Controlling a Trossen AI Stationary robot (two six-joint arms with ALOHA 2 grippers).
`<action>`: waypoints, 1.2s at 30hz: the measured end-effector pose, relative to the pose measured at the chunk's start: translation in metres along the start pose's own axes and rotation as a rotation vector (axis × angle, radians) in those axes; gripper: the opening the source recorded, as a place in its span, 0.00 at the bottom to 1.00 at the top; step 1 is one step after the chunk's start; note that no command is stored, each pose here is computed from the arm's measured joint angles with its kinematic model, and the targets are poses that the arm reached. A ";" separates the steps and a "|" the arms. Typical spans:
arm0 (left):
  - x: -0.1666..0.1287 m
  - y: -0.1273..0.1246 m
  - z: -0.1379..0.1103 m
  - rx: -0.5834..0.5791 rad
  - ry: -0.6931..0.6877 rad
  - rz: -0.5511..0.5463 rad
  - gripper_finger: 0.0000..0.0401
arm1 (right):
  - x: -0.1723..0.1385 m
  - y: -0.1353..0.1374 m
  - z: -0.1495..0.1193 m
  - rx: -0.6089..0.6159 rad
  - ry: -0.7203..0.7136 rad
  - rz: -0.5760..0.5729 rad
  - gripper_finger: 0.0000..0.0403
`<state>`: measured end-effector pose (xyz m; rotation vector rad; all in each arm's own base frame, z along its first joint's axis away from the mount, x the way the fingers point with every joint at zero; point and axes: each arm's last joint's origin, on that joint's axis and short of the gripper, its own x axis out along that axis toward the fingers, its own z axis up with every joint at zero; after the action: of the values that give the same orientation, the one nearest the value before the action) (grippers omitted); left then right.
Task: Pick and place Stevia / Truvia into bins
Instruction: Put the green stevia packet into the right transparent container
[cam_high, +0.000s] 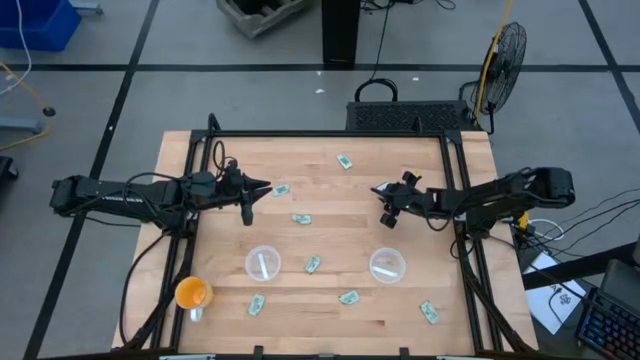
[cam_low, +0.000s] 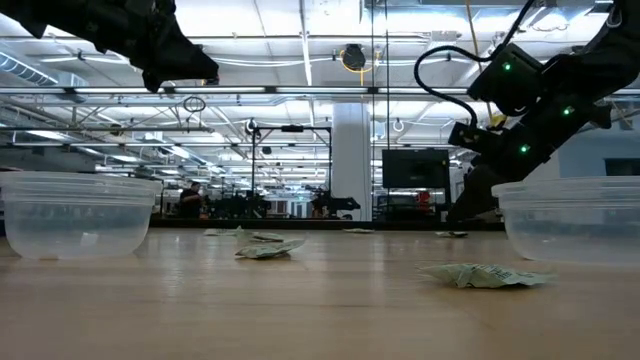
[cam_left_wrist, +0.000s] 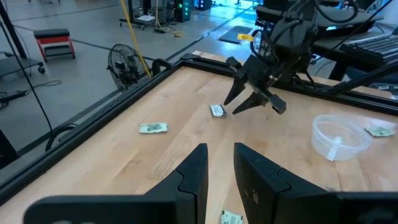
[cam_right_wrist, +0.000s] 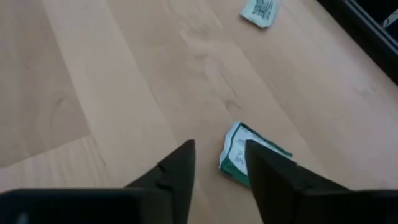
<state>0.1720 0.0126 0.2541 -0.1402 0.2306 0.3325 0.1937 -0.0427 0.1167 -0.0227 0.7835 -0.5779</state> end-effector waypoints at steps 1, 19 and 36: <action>0.000 0.000 0.000 0.008 0.000 0.000 0.20 | 0.001 0.000 -0.001 0.002 0.004 0.000 0.39; 0.000 0.000 0.000 0.071 -0.002 0.001 0.20 | 0.016 -0.011 -0.009 -0.017 0.088 -0.060 0.38; 0.000 0.000 0.001 0.071 -0.006 0.001 0.20 | 0.033 -0.016 -0.016 0.005 0.129 -0.068 0.24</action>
<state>0.1722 0.0127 0.2547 -0.0685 0.2362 0.3257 0.1935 -0.0698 0.0873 -0.0072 0.9092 -0.6506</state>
